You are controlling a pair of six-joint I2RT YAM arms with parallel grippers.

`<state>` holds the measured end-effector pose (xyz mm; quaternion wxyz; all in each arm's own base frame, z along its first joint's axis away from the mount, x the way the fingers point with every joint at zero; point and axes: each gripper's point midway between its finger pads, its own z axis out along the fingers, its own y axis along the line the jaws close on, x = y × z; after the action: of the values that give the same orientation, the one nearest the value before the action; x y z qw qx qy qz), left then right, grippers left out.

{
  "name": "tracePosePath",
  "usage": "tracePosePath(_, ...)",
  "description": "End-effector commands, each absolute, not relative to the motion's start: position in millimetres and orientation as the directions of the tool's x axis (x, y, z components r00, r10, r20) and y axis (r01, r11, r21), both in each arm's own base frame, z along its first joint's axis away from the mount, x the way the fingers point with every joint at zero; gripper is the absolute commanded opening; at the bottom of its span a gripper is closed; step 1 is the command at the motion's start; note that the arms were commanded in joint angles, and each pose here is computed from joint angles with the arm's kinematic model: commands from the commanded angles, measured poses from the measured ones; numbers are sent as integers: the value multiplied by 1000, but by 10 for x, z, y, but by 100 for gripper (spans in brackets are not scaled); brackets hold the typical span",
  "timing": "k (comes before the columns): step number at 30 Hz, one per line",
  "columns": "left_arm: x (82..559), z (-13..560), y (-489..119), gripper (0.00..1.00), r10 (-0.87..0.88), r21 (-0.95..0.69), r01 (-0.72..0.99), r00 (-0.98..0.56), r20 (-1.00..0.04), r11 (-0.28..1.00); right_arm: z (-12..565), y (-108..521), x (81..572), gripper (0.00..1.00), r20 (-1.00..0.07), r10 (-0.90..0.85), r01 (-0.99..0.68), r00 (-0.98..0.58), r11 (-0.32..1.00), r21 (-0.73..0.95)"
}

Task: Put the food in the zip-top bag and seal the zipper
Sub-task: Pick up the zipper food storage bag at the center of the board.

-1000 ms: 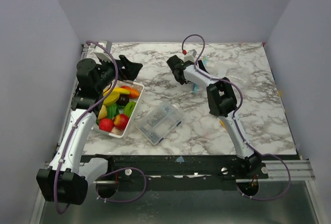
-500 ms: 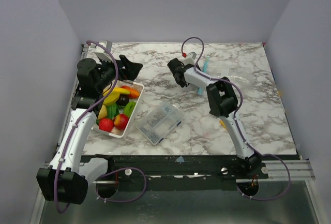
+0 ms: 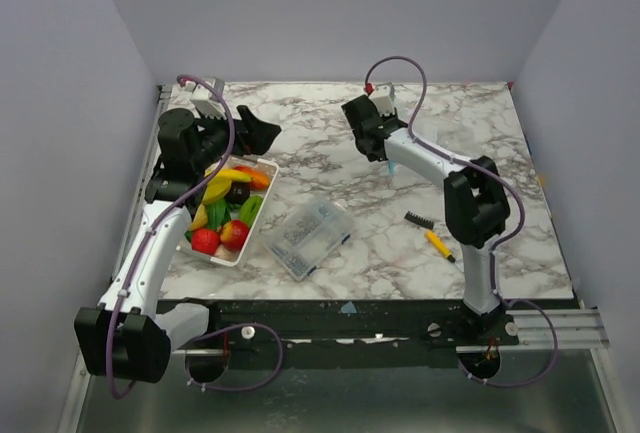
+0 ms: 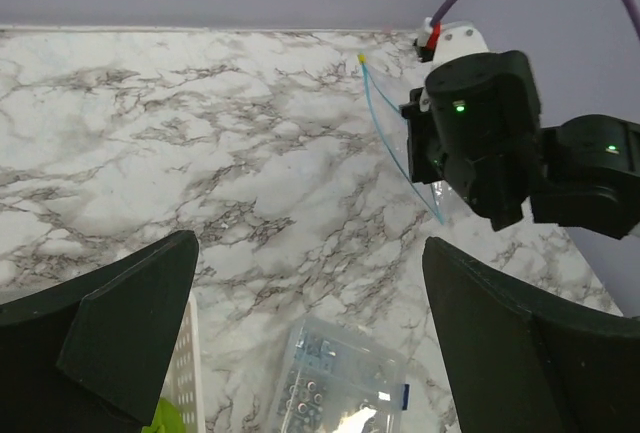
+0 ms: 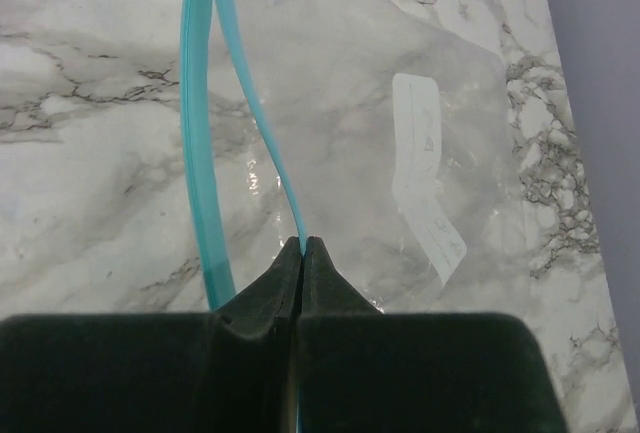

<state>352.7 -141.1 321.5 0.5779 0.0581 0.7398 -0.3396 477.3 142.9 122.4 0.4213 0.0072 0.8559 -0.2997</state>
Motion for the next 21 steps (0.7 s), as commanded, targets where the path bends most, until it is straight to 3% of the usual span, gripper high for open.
tracePosePath(1, 3534, 3174, -1532, 96, -300, -450, 507, -352, -887, 735, 1406, 1705, 4743, 1, -790, -225, 123, -571, 927, -354)
tracePosePath(10, 3431, 2874, -1936, 95, -256, -513, 510, -492, -832, 690, 1493, 2046, 4503, 0, -838, -149, -75, -525, 989, -129)
tracePosePath(21, 3385, 2452, -2519, 94, -408, -721, 366, -635, -656, 588, 1696, 2254, 4302, 0, -866, -62, -182, -497, 983, 33)
